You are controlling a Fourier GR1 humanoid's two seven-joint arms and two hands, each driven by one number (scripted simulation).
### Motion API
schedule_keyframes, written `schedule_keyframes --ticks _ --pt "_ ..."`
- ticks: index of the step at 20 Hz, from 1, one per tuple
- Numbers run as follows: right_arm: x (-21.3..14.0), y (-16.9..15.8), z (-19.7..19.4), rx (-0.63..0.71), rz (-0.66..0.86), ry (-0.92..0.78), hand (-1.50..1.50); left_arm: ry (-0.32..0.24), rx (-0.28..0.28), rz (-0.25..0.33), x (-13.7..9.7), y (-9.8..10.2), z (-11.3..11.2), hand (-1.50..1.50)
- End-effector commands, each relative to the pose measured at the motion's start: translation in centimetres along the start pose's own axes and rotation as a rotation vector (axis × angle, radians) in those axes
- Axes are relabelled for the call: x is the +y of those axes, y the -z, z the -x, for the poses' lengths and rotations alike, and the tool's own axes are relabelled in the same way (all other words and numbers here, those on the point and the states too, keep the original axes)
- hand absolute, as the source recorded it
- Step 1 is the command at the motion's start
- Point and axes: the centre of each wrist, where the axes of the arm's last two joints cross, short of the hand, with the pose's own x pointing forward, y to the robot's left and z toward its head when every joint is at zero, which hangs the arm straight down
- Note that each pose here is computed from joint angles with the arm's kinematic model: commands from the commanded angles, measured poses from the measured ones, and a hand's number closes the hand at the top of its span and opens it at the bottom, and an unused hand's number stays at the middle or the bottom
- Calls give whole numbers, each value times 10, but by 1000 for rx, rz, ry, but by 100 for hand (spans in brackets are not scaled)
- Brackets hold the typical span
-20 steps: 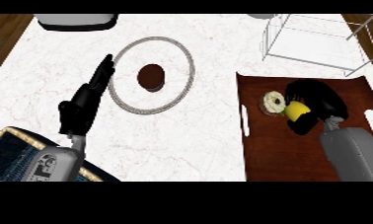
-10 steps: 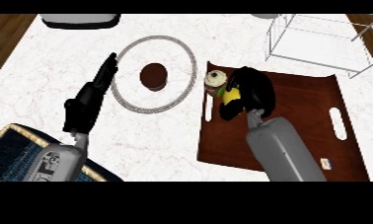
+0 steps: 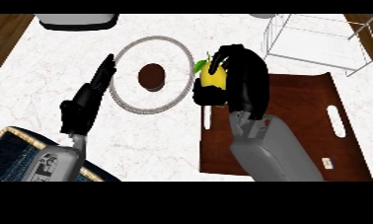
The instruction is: Pick the lemon from the tray and place it in the tiered shelf
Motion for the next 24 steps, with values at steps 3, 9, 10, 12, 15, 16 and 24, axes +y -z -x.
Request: schedule_keyframes --ticks 3,9,10,12,15,16,24 --pt "-31 -14 -39 46 196 15 150 -39 41 12 -5 -13 15 0" --pt "-71 9 -63 43 347 -58 150 -11 39 2 -9 -2 23 0" --pt "-74 1 -65 45 377 -44 150 -25 30 -14 -3 4 12 0" --pt "-85 0 -72 47 435 -42 150 -15 33 -15 -6 -11 15 0" --pt "-114 24 -66 53 504 -105 150 -26 37 -12 -13 -5 6 0" --pt "-125 18 -78 62 518 -121 150 -38 24 -12 1 -12 6 0" --pt "-147 62 -88 83 595 -119 150 -15 27 20 -16 -5 2 0"
